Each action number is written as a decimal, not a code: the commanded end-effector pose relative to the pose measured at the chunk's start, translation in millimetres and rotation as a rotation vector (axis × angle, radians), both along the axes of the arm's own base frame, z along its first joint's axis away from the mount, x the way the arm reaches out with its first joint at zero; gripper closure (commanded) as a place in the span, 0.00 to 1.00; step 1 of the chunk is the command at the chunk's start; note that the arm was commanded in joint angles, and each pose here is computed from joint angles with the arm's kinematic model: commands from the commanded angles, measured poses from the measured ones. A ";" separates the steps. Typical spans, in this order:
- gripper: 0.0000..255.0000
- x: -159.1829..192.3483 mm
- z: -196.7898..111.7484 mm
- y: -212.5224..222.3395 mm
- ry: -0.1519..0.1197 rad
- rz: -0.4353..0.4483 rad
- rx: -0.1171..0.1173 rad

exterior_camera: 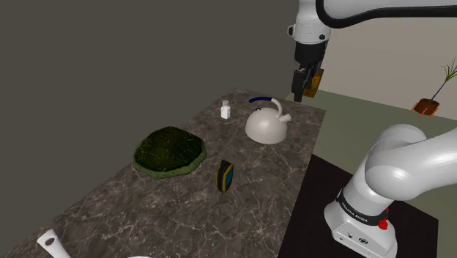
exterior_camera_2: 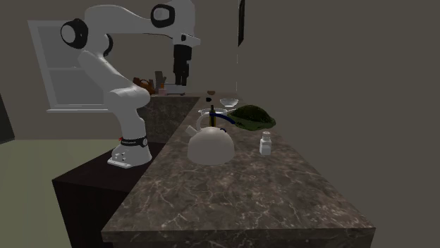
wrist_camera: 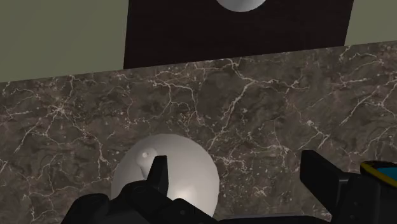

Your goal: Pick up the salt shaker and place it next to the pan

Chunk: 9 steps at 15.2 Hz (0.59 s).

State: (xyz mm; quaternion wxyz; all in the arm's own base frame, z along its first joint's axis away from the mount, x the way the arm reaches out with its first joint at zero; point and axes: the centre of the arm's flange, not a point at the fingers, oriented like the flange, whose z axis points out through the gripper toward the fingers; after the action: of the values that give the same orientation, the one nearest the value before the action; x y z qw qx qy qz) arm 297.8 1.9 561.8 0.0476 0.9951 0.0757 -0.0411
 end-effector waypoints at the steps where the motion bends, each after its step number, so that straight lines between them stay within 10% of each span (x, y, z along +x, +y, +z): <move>1: 0.00 0.0 0.0 0.0 0.000 0.000 0.000; 9: 0.00 91.6 -44.0 -8.1 -0.023 0.020 -0.003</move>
State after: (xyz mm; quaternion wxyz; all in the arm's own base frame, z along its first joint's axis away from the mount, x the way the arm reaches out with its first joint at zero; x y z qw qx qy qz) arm 378.7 -4.4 525.3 0.0499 0.9947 0.0839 -0.0313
